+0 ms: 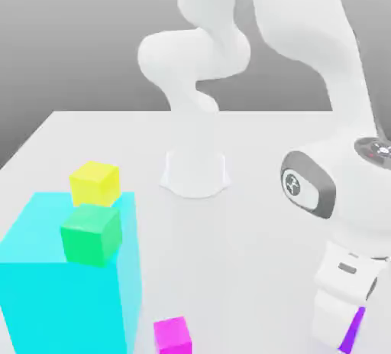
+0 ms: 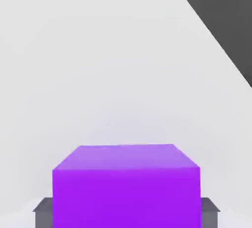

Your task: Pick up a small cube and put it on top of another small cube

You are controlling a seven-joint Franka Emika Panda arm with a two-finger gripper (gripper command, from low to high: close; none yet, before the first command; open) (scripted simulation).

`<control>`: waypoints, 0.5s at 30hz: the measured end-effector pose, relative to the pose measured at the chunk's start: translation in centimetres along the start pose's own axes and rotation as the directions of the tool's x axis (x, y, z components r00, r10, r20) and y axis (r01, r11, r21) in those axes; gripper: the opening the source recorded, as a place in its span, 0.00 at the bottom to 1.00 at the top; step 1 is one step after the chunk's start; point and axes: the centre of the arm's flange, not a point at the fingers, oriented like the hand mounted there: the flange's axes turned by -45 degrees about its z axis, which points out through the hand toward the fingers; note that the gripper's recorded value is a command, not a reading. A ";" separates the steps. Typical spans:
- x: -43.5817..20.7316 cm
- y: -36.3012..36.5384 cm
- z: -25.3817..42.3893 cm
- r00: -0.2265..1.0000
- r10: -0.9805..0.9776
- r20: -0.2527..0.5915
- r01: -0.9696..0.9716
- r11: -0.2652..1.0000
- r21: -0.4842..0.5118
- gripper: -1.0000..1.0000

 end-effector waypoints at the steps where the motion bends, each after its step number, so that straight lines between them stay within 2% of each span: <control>1: 0.0 0.0 -1.3 1.000 0.000 0.000 0.000 1.000 0.000 0.00; 4: -2.3 3.7 -5.5 0.987 0.161 0.004 -0.161 0.987 -0.009 0.00; 7: -6.1 8.4 -9.9 0.923 0.385 0.005 -0.385 0.923 -0.018 0.00; 11: -14.2 14.7 -15.5 0.725 0.688 0.002 -0.688 0.725 -0.021 0.00; 15: -20.4 16.7 -20.9 0.499 0.867 -0.001 -0.867 0.499 -0.017 0.00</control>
